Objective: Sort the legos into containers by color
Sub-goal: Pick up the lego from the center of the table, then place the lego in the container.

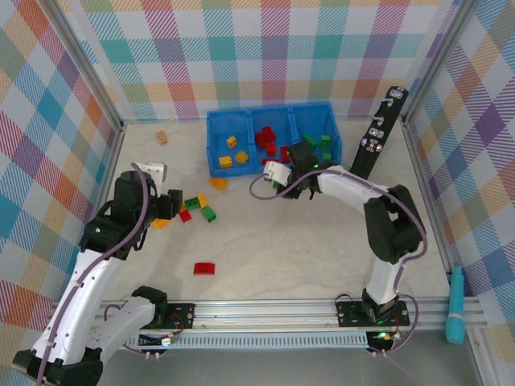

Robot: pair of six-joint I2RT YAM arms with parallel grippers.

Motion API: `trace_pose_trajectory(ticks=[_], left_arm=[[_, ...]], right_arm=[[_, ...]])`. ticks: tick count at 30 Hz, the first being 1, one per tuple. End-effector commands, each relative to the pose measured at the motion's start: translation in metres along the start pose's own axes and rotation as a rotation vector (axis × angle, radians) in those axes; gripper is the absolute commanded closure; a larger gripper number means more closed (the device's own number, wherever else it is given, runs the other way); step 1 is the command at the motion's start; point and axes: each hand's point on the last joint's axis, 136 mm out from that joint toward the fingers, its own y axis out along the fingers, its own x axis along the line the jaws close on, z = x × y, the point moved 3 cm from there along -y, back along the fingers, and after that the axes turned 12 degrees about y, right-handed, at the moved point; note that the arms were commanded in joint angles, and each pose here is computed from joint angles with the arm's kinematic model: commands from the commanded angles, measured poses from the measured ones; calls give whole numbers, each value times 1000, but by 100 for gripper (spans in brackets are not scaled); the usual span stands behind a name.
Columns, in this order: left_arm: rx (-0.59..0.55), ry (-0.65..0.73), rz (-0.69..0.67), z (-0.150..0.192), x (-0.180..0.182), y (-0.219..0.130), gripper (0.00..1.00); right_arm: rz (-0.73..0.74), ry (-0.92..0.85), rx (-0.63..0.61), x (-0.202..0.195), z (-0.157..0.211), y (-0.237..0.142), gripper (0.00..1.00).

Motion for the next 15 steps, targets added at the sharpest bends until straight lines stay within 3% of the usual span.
trace_pose_trajectory(ticks=[1, 8, 15], left_arm=[[-2, -5, -15, 2, 3, 4, 30], [17, -15, -1, 10, -1, 12, 30], [33, -29, 7, 13, -1, 9, 30]], right_arm=[[170, 136, -165, -51, -40, -52, 72], [381, 331, -177, -135, -60, -80, 71], [462, 553, -127, -194, -53, -49, 68]])
